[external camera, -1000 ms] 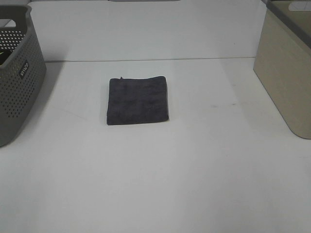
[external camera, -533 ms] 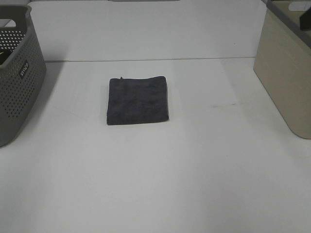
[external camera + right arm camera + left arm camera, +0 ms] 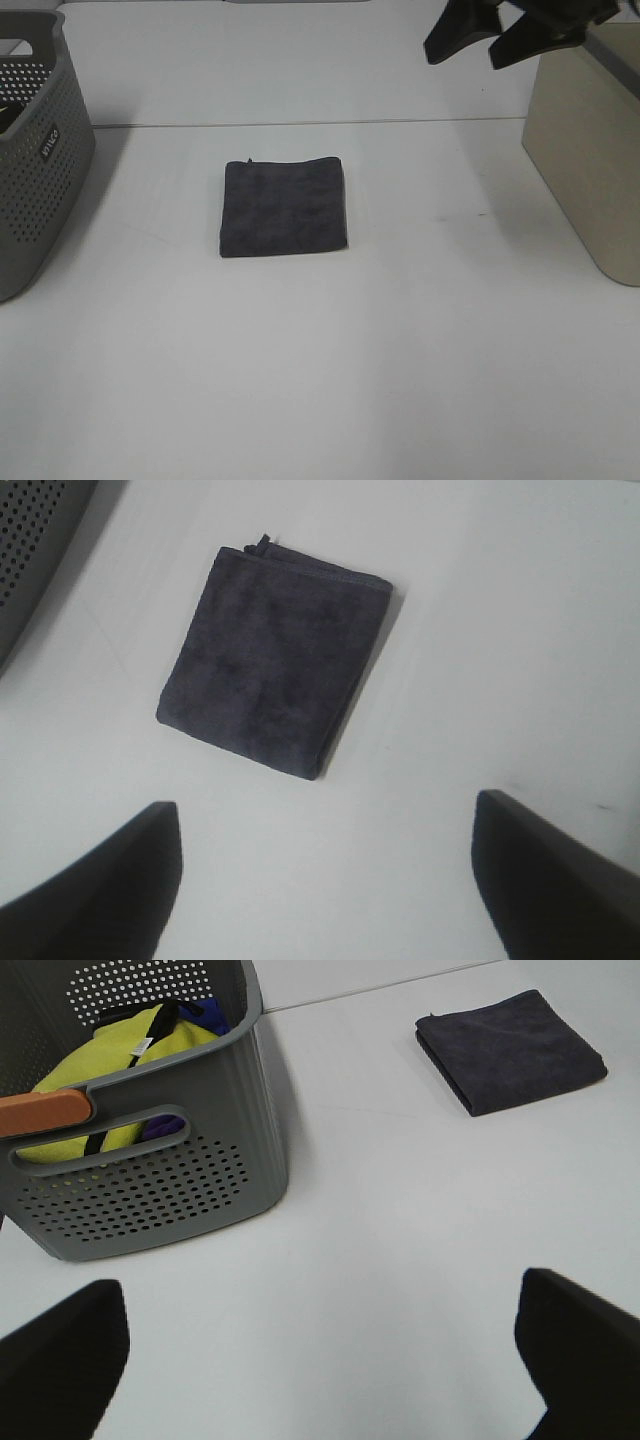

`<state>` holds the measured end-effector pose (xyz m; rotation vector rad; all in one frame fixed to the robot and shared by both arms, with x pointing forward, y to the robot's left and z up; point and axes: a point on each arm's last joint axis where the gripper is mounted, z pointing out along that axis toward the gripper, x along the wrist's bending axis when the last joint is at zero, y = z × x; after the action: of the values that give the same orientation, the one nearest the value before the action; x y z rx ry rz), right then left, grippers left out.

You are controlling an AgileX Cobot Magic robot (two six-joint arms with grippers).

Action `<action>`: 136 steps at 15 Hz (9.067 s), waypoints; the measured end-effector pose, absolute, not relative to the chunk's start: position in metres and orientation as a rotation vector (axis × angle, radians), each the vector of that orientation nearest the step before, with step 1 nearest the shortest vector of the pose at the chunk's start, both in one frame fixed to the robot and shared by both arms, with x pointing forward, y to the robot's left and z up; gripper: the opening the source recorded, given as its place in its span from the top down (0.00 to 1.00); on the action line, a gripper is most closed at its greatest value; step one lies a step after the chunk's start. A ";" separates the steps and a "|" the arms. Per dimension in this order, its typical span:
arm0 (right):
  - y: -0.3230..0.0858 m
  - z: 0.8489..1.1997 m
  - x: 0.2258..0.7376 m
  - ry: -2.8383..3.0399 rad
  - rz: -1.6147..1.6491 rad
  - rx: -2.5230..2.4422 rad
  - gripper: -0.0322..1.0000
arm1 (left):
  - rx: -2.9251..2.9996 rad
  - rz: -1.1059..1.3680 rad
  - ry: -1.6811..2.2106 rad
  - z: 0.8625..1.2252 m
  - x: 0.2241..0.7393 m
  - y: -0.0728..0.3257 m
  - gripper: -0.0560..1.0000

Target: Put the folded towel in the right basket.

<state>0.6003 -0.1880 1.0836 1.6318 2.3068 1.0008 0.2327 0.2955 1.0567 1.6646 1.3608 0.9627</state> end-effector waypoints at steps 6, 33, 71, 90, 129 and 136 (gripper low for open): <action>-0.155 0.998 0.665 2.577 0.896 1.863 0.25 | 1.665 0.963 1.361 1.057 0.233 0.295 0.01; -0.101 0.859 0.712 2.579 1.003 2.059 0.54 | 1.665 0.963 1.361 1.057 0.233 0.295 0.01; -0.427 1.156 0.649 1.427 1.150 2.040 0.91 | 1.665 0.963 1.361 1.057 0.233 0.295 0.01; -0.275 1.172 0.595 2.111 1.042 1.915 0.13 | 1.665 0.963 1.361 1.057 0.233 0.295 0.01; -0.297 1.053 0.233 1.519 0.947 1.567 0.13 | 1.665 0.963 1.361 1.057 0.233 0.295 0.01; -0.297 1.053 0.233 1.518 0.946 1.567 0.13 | 1.665 0.963 1.361 1.057 0.233 0.295 0.01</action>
<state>0.2330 -0.2974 1.0532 1.5669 1.5184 0.9459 0.2327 0.2955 1.0567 1.6646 1.3608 0.9627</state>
